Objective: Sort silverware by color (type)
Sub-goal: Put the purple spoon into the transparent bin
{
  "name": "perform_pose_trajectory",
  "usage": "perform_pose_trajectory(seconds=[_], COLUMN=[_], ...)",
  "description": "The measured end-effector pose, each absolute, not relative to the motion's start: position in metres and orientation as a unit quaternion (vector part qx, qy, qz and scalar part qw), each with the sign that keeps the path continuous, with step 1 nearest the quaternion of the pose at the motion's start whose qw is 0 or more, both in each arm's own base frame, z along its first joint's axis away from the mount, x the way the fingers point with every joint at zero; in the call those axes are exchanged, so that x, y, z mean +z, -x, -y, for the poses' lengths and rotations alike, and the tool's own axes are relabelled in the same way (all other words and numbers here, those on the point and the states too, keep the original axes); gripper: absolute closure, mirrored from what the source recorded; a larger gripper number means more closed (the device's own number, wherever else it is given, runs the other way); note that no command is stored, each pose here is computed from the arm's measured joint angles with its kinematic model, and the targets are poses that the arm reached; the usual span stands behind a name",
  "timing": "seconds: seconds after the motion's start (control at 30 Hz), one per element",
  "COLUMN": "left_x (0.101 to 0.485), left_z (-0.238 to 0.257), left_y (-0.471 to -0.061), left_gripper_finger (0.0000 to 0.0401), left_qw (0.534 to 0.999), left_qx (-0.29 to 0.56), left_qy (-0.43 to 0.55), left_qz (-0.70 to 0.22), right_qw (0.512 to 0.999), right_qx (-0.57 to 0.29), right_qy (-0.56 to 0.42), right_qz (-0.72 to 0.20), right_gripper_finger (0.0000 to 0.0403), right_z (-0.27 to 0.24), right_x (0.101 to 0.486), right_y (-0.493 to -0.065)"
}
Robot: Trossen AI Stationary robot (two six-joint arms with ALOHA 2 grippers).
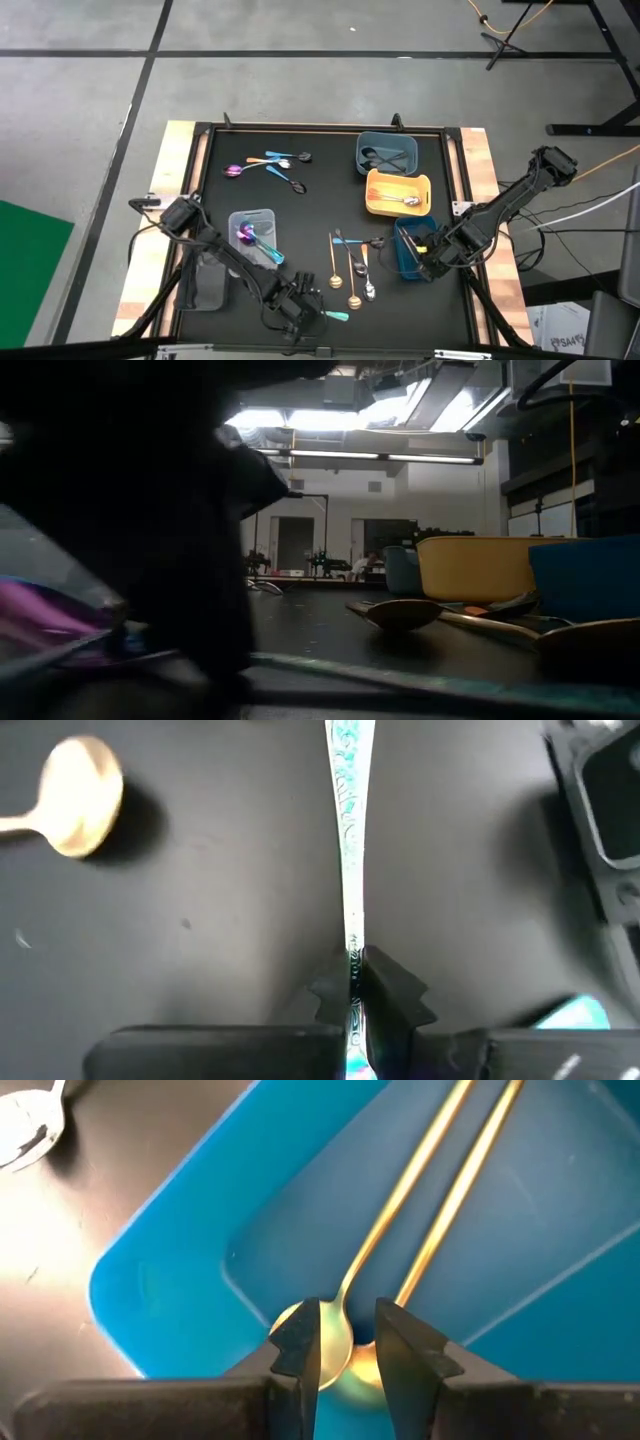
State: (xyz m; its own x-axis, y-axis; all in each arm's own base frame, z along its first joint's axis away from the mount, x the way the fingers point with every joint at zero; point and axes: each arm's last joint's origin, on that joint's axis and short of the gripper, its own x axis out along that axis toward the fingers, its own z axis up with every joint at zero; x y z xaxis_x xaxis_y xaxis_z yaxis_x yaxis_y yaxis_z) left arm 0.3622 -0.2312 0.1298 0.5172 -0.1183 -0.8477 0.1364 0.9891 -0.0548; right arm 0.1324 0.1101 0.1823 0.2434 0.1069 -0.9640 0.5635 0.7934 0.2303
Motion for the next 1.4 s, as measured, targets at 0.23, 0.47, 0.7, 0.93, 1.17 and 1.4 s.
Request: perform_pose_trajectory(seconds=[0.23, 0.47, 0.7, 0.93, 1.17, 1.4], left_x=[0.134, 0.140, 0.147, 0.158, 0.166, 0.170], left_z=[0.220, 0.208, 0.203, 0.204, 0.204, 0.203], left_y=[-0.378, -0.393, -0.402, -0.409, -0.412, -0.414], left_gripper_finger=[0.0386, 0.0385, 0.0385, 0.0385, 0.0385, 0.0385], left_qw=[0.895, 0.917, 0.939, 0.962, 0.971, 0.974], left_qx=[-0.066, -0.061, -0.023, 0.018, 0.058, 0.094], left_qy=[-0.017, -0.010, -0.033, -0.052, -0.049, -0.056], left_qz=[-0.441, -0.395, -0.341, -0.269, -0.225, -0.197], right_qw=[0.727, 0.727, 0.727, 0.727, 0.727, 0.727], right_qx=[-0.147, -0.146, -0.146, -0.146, -0.146, -0.146], right_qy=[-0.287, -0.287, -0.287, -0.287, -0.287, -0.287], right_qz=[-0.607, -0.607, -0.606, -0.606, -0.606, -0.606], right_gripper_finger=[0.0317, 0.0317, 0.0317, 0.0317, 0.0317, 0.0317], right_z=[-0.111, -0.111, -0.111, -0.111, -0.111, -0.111], right_x=[0.182, 0.183, 0.183, 0.183, 0.183, 0.183], right_y=[-0.132, -0.132, -0.132, -0.132, -0.132, -0.132])
